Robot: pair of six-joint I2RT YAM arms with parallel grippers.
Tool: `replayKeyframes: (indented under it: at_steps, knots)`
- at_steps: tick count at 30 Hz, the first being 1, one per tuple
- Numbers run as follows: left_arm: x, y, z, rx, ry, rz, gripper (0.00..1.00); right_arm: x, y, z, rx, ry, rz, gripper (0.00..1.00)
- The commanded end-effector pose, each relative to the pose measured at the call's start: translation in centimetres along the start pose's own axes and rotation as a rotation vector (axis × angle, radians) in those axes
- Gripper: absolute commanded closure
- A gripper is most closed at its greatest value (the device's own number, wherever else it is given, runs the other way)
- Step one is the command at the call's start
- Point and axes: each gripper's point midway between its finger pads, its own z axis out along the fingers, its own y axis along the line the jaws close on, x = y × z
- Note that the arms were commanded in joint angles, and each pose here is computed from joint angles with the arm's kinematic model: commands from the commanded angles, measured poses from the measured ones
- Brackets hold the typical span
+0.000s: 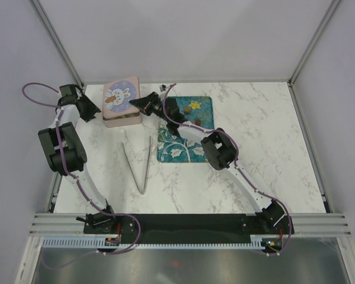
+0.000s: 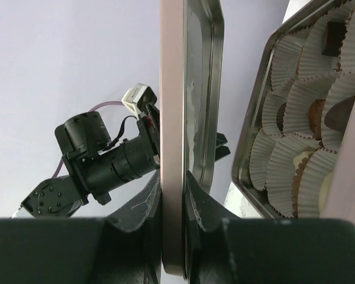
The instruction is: Pack the chocolate
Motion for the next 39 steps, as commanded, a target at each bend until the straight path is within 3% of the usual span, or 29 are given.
replayKeyframes:
  at_steps: [1,11,18,34,39]
  knots:
    - [-1.9,-1.4,-2.2,0.07,-0.052,-0.014,0.5,-1.0,3.0,0.7,-0.093,-0.041,0.01,1.0]
    - [-0.8,-6.3,-3.7,0.438,0.044,0.021,0.42,-1.0,2.9,0.4,-0.116,-0.016,0.052,1.0]
    - [0.4,-7.7,-3.7,0.581,0.114,0.021,0.4,-1.3,2.9,0.1,-0.143,-0.013,0.084,1.0]
    - [1.5,-8.7,-3.6,0.692,0.19,-0.002,0.4,-0.9,3.7,-0.5,-0.205,0.021,0.146,1.0]
    - [1.2,-8.5,-4.0,0.697,0.177,0.013,0.34,-1.2,4.5,-1.0,-0.243,0.031,0.151,1.0]
